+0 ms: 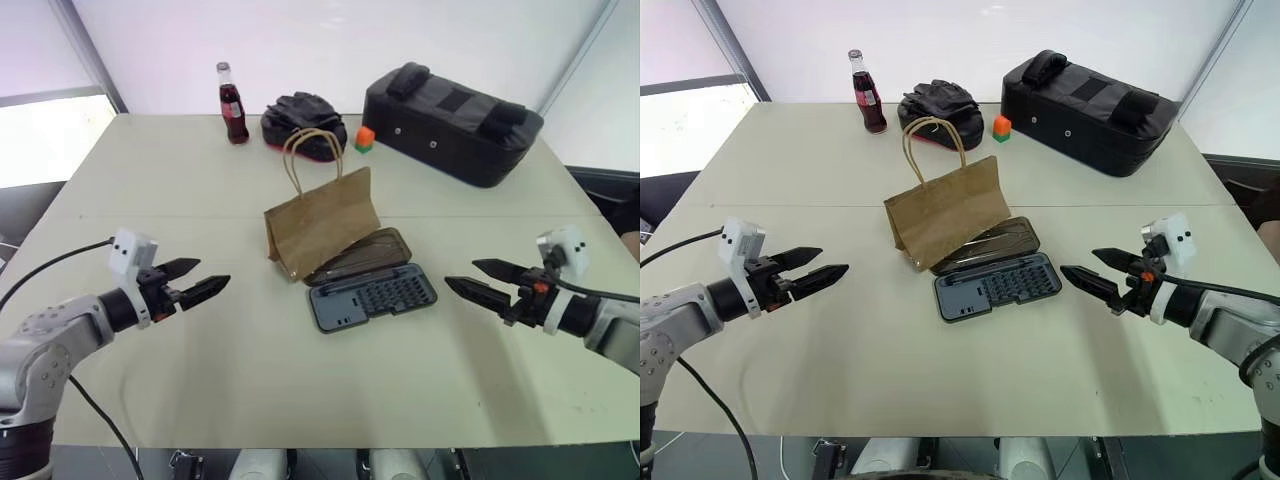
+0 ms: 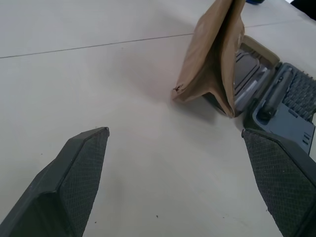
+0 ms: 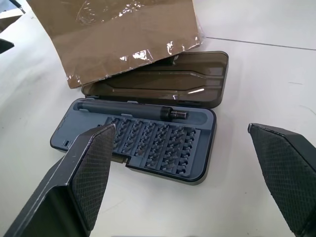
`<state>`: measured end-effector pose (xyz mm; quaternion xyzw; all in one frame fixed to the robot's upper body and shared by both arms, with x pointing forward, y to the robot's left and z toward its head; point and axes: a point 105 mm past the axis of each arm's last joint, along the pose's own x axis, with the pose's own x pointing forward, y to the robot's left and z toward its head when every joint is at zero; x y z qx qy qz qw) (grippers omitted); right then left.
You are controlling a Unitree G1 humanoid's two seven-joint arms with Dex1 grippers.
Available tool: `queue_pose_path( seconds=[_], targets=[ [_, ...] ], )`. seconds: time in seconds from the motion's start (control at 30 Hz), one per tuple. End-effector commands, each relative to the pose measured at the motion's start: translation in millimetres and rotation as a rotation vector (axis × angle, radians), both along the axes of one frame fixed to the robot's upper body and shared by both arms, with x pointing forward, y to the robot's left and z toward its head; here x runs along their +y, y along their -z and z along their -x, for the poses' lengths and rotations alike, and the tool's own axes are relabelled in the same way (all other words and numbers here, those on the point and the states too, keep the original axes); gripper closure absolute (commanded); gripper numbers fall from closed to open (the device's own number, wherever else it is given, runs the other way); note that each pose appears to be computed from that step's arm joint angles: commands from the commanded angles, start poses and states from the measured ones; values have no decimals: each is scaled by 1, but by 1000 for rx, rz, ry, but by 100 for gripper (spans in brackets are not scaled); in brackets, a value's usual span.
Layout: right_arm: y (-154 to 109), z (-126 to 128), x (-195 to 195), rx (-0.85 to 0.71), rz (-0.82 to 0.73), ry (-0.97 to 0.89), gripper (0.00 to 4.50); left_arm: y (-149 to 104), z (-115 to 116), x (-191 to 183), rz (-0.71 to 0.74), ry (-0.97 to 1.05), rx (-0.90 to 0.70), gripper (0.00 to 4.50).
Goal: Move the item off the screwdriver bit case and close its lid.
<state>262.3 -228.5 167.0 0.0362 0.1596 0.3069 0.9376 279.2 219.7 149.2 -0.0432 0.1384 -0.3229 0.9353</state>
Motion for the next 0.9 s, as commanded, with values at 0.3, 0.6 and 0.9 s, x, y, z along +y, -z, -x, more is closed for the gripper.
queue_pose_path(
  seconds=[0.3,0.6,0.9],
  targets=[
    [-9,-2,-2,-64,4,9,4,-11,-5,-3,-12,20,-72,0],
    [-21,3,28,-93,77,-146,4,-17,-14,-9,-52,108,-112,0],
    [-59,11,102,-220,-56,-373,4,-21,-57,-42,-84,356,-133,0]
  ],
)
